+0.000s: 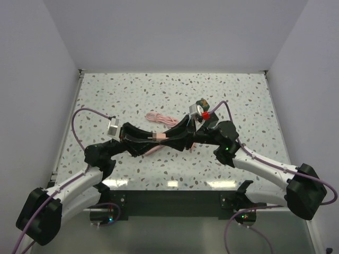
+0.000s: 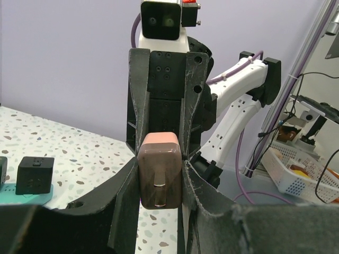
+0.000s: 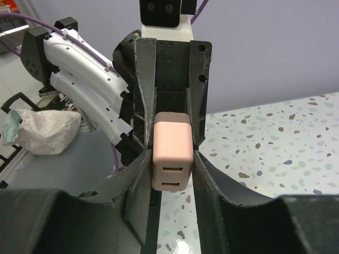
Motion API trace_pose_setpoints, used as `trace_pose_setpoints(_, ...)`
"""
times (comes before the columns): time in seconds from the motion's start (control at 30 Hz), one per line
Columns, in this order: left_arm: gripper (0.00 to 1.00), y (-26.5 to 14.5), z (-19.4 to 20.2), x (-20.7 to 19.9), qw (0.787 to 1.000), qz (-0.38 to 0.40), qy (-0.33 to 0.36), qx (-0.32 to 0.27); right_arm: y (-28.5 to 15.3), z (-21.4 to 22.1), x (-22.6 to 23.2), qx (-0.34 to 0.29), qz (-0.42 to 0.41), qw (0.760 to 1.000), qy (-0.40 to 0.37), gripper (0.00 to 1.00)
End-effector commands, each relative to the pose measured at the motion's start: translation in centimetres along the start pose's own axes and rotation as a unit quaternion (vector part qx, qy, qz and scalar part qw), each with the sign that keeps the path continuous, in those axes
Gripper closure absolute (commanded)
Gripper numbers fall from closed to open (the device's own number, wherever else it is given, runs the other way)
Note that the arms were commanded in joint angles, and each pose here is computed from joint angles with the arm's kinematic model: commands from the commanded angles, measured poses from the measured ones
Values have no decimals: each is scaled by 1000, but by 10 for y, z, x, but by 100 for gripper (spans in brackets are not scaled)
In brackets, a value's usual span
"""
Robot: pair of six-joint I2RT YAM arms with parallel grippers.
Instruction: Insert the plug
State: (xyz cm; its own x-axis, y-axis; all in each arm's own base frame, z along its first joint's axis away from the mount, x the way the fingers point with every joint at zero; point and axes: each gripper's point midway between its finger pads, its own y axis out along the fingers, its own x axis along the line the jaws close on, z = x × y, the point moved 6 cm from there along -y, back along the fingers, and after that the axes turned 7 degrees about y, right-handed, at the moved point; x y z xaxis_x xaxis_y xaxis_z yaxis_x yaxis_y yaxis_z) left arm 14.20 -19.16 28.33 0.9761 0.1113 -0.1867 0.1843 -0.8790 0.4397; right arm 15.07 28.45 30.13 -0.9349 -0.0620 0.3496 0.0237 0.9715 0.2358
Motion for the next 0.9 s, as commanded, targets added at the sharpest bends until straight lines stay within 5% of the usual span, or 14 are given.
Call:
trace_pose_setpoints(0.0,100,7,-27,-17,995,52,62,-60,1,-9,10,-22,-39,998,-31,64)
trace_pose_setpoints(0.1,100,8,-22,-16,996,57,54,-52,3,-9,11,-19,-52,998,-36,78)
trace_pose_setpoints(0.13,100,7,-20,-16,996,57,50,-50,4,-11,13,-24,-56,997,-40,94)
trace_pose_setpoints(0.17,100,7,-18,-14,996,56,46,-48,4,-12,13,-28,-57,997,-41,100)
trace_pose_setpoints(0.27,65,7,-12,-10,997,49,36,-41,2,-15,13,-39,-52,997,-46,100)
trace_pose_setpoints(0.3,43,6,-11,-9,998,45,35,-40,1,-15,14,-34,-45,997,-51,100)
trace_pose_setpoints(0.4,16,7,-8,-2,998,23,41,-30,-4,-28,16,-43,-10,996,-79,100)
trace_pose_setpoints(0.5,0,5,-6,7,998,-15,55,-18,-15,-31,10,-18,62,995,-70,100)
trace_pose_setpoints(0.67,0,-5,0,13,995,-57,78,-3,-30,-63,10,-15,167,982,-83,100)
trace_pose_setpoints(0.87,0,-28,22,48,974,-206,84,40,-33,-59,-17,82,286,954,-25,100)
